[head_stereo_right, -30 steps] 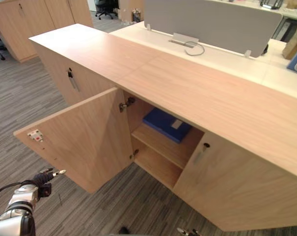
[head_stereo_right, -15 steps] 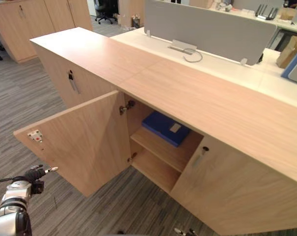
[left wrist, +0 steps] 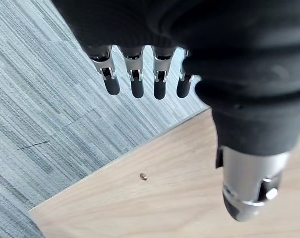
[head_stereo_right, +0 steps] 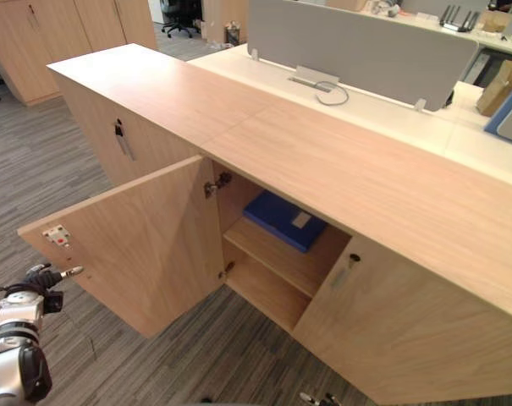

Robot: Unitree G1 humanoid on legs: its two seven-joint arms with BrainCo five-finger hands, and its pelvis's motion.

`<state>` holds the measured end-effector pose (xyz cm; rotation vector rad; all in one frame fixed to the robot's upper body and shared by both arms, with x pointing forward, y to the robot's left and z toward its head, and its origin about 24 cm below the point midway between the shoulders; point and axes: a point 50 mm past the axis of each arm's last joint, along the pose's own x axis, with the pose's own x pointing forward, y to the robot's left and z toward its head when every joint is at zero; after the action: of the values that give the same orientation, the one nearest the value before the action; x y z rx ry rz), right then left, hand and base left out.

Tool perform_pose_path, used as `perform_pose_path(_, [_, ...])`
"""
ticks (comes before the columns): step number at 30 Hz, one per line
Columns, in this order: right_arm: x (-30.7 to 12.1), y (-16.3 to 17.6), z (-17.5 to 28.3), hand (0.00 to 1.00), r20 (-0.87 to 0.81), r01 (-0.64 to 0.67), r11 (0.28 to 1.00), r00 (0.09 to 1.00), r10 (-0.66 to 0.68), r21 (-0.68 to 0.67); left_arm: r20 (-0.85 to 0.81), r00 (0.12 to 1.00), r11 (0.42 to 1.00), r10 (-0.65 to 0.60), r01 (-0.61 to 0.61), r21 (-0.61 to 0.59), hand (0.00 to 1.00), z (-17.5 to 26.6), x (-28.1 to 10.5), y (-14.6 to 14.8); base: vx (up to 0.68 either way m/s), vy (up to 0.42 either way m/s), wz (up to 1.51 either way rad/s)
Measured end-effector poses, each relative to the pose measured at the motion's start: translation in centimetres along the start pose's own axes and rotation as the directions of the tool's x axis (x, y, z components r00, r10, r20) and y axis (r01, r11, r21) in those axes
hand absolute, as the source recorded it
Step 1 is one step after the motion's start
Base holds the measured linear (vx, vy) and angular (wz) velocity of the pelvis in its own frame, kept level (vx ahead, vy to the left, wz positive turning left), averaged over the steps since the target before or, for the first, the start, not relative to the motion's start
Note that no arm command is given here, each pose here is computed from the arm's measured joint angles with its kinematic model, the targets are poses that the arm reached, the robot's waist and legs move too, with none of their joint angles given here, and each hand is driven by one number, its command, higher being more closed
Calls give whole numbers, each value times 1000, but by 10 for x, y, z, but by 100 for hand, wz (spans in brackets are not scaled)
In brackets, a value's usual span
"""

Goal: Walk over to the cabinet, pick up the folder, carry it to the office cabinet, place the folder inside the office cabinet, then close the office cabinet door

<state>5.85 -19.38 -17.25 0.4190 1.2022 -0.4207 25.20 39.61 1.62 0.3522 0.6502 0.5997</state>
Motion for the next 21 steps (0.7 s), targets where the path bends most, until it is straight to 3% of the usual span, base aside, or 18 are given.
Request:
perform_pose_path(4, [0,1,2,0,8,-8,1000,1000,8,-31,25,999,1000,24,-24,-15,0,9,0,-2,0,0,0])
perform_pose_path(8, [0,1,3,0,18,-10,999,1000,10,-42,159,985,996,61,-50,-72,0,37,-5,-11,-6,3,5])
perform_pose_path(11, [0,0,6,0,30,-4,997,1000,6,-72,235,970,995,67,-46,-94,0,34,-14,-19,-11,4,2])
perform_pose_path(16, [0,-2,9,0,42,3,997,999,1,-82,223,974,998,-38,50,-49,0,-7,-30,-51,-44,18,9])
perform_pose_path(21, [0,-3,10,0,44,5,995,999,0,-103,145,950,960,-277,268,77,0,-65,-59,-92,-47,32,9])
